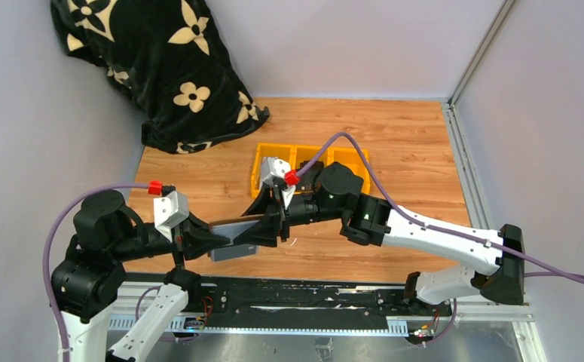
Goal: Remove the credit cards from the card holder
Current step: Remove the credit card from the card holder.
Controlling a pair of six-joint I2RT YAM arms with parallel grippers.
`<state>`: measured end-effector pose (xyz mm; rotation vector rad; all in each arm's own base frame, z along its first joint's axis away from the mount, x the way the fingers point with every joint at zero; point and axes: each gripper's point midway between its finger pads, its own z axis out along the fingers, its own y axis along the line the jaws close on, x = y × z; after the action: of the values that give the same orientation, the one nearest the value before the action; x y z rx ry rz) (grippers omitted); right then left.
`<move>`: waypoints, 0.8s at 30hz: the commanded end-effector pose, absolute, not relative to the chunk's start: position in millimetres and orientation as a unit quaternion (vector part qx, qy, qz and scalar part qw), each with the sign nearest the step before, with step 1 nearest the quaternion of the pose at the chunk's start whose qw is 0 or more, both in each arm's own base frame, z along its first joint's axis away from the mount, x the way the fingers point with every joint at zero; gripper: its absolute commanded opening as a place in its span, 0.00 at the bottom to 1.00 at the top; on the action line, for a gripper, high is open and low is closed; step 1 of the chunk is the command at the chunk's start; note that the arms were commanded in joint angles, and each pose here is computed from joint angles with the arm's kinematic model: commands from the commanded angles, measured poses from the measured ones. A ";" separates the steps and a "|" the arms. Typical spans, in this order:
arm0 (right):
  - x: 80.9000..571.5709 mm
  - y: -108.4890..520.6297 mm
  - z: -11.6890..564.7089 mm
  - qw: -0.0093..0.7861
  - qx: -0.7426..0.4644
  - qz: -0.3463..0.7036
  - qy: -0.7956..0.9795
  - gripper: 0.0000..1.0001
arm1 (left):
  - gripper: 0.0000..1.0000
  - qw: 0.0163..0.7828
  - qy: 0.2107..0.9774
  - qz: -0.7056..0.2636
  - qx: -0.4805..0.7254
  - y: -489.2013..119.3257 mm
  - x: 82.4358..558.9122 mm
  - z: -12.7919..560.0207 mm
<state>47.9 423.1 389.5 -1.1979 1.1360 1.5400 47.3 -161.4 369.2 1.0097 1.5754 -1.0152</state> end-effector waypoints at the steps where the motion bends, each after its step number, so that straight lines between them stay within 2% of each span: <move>1: 33.8 416.2 379.7 0.360 -0.564 0.571 0.476 0.47 | 0.00 0.468 0.641 -0.412 0.447 -160.1 39.9 355.8; 2: 34.1 414.2 374.8 0.349 -0.590 0.550 0.477 0.50 | 0.00 0.446 0.648 -0.420 0.452 -160.2 36.0 347.7; 5: 35.3 410.3 350.7 0.296 -0.648 0.499 0.493 0.54 | 0.00 0.413 0.665 -0.416 0.462 -158.5 39.1 332.8; 8: 37.1 404.0 332.9 0.247 -0.683 0.460 0.511 0.55 | 0.00 0.416 0.662 -0.407 0.472 -157.6 40.5 332.6; 13: 37.9 404.4 333.8 0.225 -0.703 0.444 0.508 0.55 | 0.00 0.419 0.664 -0.393 0.478 -155.6 44.7 329.6; 14: 38.4 406.0 335.3 0.227 -0.704 0.443 0.507 0.53 | 0.00 0.420 0.664 -0.391 0.479 -155.5 45.3 329.4; 16: 40.0 409.0 338.2 0.232 -0.704 0.443 0.504 0.40 | 0.00 0.420 0.663 -0.389 0.482 -155.0 45.2 328.5; 19: 45.7 413.1 343.2 0.249 -0.703 0.436 0.504 0.08 | 0.00 0.425 0.662 -0.381 0.487 -153.4 45.5 326.8; 20: 50.1 414.6 345.9 0.262 -0.700 0.430 0.507 0.01 | 0.02 0.427 0.661 -0.377 0.488 -152.9 45.7 327.1; 21: 56.1 417.7 347.4 0.276 -0.695 0.422 0.512 0.00 | 0.18 0.429 0.661 -0.375 0.489 -152.5 46.3 327.2; 22: 62.3 418.2 352.1 0.295 -0.687 0.415 0.518 0.00 | 0.42 0.430 0.660 -0.373 0.490 -152.2 46.5 327.6; 24: 73.0 420.7 363.0 0.333 -0.667 0.414 0.523 0.00 | 0.80 0.437 0.655 -0.369 0.494 -151.6 46.0 330.6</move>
<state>58.4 421.2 329.1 -1.8792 1.4276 1.1462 49.6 -154.2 325.1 1.1920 1.6850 -0.9638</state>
